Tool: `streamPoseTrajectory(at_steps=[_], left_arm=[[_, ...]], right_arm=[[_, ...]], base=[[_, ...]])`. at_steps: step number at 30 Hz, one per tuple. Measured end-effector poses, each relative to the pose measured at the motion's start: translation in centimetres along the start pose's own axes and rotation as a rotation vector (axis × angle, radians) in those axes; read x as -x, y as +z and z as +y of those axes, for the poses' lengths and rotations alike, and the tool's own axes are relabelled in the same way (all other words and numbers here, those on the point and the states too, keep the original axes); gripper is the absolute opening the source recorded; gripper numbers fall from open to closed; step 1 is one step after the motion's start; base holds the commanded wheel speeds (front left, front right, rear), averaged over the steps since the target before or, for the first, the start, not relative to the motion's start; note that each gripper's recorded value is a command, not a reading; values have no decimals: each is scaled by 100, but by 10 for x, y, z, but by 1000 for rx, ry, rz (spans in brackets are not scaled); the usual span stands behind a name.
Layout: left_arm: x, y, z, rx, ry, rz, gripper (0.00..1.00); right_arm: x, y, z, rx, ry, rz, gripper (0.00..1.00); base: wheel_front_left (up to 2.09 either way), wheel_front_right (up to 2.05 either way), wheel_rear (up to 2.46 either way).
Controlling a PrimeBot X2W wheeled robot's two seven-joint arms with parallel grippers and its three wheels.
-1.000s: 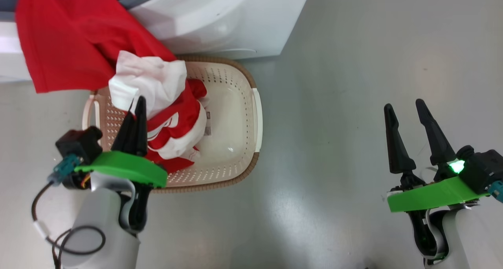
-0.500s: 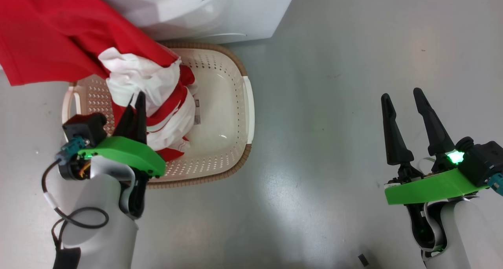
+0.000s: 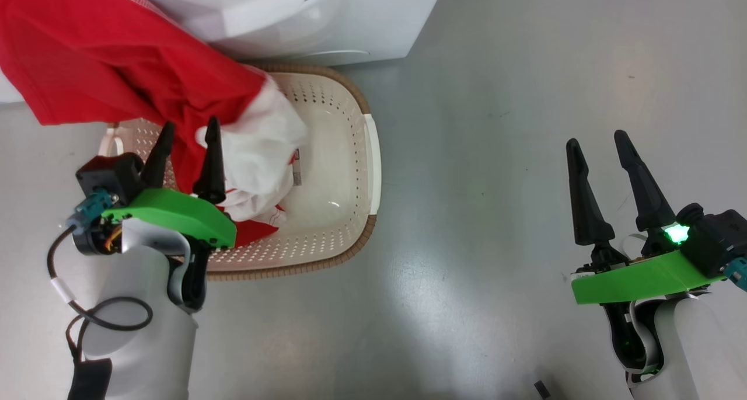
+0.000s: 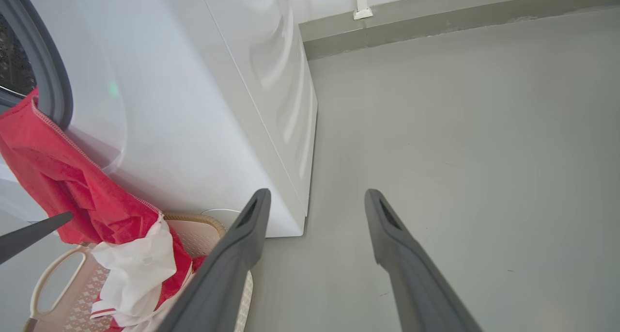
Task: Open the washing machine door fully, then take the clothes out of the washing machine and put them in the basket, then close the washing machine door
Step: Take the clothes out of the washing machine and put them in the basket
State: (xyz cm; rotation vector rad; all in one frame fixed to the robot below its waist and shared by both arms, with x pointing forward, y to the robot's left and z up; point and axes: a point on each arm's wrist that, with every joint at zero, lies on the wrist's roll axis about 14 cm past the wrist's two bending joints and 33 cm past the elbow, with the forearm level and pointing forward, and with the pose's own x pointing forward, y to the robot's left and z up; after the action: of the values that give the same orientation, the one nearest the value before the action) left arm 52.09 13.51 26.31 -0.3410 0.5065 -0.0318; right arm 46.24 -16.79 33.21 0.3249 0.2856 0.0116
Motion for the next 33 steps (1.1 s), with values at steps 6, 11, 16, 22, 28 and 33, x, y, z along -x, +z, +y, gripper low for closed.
streamPoseTrajectory(at_steps=[6,11,16,22,28,33], left_arm=[[2,19,-3,1,-6,-49,100],[4,36,-5,4,-10,-97,100],[12,55,-1,10,0,-156,100],[20,85,-1,-24,-6,-249,100],[39,100,9,-55,17,-307,100],[53,99,15,-61,32,-322,100]], right_arm=[[0,5,4,-1,9,-12,100],[1,11,7,-2,17,-26,100],[1,17,11,-2,26,-39,100],[-1,20,14,-3,36,-48,100],[-2,24,18,-2,46,-59,100],[-2,28,19,3,51,-68,100]], base=[[0,0,0],[0,0,0],[0,0,0],[0,0,0],[0,0,0],[0,0,0]])
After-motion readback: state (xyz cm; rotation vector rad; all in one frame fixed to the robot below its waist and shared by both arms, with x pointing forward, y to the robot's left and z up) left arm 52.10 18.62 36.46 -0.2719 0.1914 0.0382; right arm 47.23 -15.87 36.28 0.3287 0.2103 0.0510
